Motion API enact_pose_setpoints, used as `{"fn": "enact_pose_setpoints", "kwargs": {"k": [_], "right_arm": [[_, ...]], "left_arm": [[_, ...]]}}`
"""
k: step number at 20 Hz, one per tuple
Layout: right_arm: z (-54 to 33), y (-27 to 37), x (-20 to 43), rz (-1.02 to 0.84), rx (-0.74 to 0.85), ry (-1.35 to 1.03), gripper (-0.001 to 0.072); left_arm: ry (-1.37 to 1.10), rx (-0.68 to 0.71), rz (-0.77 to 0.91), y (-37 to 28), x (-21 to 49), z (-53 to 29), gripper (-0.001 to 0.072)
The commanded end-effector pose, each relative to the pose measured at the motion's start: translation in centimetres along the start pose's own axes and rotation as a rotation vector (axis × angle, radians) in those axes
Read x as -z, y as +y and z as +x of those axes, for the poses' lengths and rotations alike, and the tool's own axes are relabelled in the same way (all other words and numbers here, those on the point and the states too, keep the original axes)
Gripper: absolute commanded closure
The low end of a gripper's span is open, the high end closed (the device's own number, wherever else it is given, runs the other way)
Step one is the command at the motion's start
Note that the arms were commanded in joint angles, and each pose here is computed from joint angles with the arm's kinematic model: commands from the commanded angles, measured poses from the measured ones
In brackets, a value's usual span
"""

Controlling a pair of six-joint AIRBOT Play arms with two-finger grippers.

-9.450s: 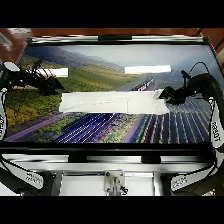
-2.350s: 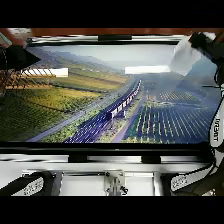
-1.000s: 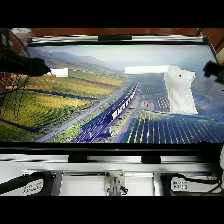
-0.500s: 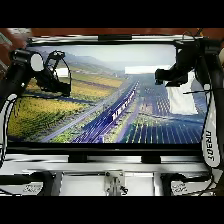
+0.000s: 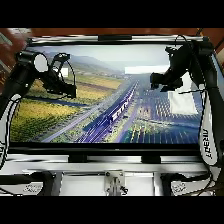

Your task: Fold the shirts.

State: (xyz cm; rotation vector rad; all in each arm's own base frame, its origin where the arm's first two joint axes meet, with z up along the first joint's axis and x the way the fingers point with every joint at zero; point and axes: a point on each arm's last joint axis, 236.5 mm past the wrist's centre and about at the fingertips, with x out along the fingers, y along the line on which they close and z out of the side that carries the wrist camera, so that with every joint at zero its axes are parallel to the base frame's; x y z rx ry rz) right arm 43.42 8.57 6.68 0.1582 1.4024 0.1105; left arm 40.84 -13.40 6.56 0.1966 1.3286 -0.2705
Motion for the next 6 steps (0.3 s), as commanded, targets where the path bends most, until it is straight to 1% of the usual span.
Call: {"fn": "enact_pose_setpoints", "kwargs": {"k": [1,6], "right_arm": [[0.02,0.14,0.08,0.000,-0.004,0.004,0.0163],[0.02,0.14,0.08,0.000,-0.004,0.004,0.0163]], "left_arm": [[0.000,0.024,0.018,-0.56,0.00,0.01,-0.0007],[0.004,0.023,0.018,-0.54,0.13,-0.07,-0.0007]]}}
